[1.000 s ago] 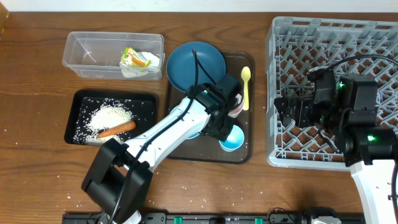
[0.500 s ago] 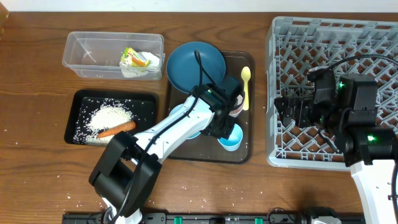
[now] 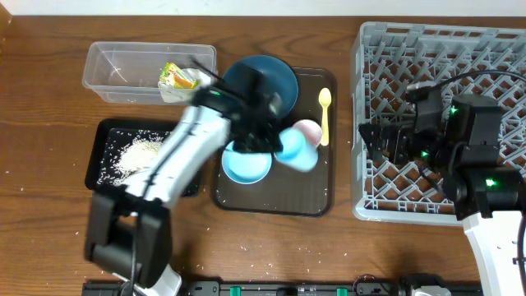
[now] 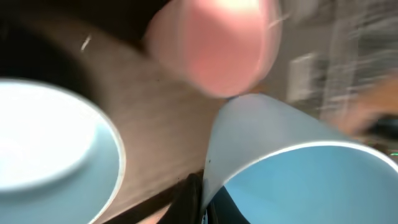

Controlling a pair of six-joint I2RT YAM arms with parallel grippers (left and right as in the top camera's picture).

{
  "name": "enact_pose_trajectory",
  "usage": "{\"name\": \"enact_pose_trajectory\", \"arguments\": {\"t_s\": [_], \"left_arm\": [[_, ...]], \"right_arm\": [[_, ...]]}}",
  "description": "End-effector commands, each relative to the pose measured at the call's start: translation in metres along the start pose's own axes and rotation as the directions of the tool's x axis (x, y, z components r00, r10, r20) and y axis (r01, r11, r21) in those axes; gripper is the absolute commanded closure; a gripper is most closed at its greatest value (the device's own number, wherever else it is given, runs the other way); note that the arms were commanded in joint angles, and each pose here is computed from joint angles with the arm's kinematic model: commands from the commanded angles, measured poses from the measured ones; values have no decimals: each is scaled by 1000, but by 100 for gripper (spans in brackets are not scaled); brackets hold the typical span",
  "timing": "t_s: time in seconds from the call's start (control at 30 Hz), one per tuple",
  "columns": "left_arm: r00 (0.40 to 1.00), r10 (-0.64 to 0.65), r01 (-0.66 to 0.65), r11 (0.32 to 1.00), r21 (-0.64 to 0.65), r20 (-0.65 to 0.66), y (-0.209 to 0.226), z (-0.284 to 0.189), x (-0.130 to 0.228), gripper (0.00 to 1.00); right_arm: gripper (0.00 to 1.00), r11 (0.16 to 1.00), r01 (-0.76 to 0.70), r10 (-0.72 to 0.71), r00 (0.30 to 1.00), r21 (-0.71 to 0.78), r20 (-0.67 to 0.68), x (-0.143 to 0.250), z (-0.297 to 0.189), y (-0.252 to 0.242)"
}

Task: Sort waste into correct bins and load items into the dishwasher rack
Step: 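Lift the light-blue cup toward the right gripper and hand it over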

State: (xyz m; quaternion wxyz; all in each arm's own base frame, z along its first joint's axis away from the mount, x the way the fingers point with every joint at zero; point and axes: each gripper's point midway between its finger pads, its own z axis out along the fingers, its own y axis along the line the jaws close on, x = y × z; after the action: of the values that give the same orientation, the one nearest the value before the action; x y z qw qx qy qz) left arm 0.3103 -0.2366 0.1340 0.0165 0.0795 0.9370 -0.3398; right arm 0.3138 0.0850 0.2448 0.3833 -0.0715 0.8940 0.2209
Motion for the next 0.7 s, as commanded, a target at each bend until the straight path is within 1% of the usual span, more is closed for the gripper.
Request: {"name": "enact_pose_trajectory", "arguments": {"t_s": [0.0, 0.1, 0.2, 0.23, 0.3, 0.4, 0.5, 0.6, 0.67], "left_arm": [[1000, 9, -13, 928, 373, 11, -49, -42, -10, 94], [996, 40, -72, 852, 518, 74, -61, -69, -25, 94], [991, 70, -125, 783, 609, 113, -70, -90, -32, 94], [988, 87, -147, 753, 641, 124, -74, -97, -32, 94], [985, 106, -171, 718, 675, 137, -78, -105, -32, 94], [982, 108, -188, 706, 683, 158, -76, -112, -35, 94], [981, 106, -188, 694, 695, 159, -75, -116, -35, 94], [982, 119, -189, 662, 725, 147, -81, -120, -31, 94], [982, 123, -187, 660, 728, 142, -83, -119, -29, 94]], "right_arm": [[1, 988, -4, 8, 1000, -156, 25, -11, -2, 30], [1, 963, 37, -24, 998, -268, 52, -20, 0, 53], [1, 930, 90, -66, 995, -357, 80, -26, 4, 74], [2, 915, 110, -81, 993, -389, 90, -28, 6, 82], [4, 884, 144, -106, 988, -444, 109, -31, 8, 96], [12, 840, 184, -133, 982, -510, 136, -34, 8, 111], [13, 815, 205, -146, 978, -542, 151, -36, 10, 118], [13, 812, 200, -148, 979, -549, 137, -34, 17, 119], [13, 807, 196, -151, 980, -556, 126, -32, 24, 120]]}}
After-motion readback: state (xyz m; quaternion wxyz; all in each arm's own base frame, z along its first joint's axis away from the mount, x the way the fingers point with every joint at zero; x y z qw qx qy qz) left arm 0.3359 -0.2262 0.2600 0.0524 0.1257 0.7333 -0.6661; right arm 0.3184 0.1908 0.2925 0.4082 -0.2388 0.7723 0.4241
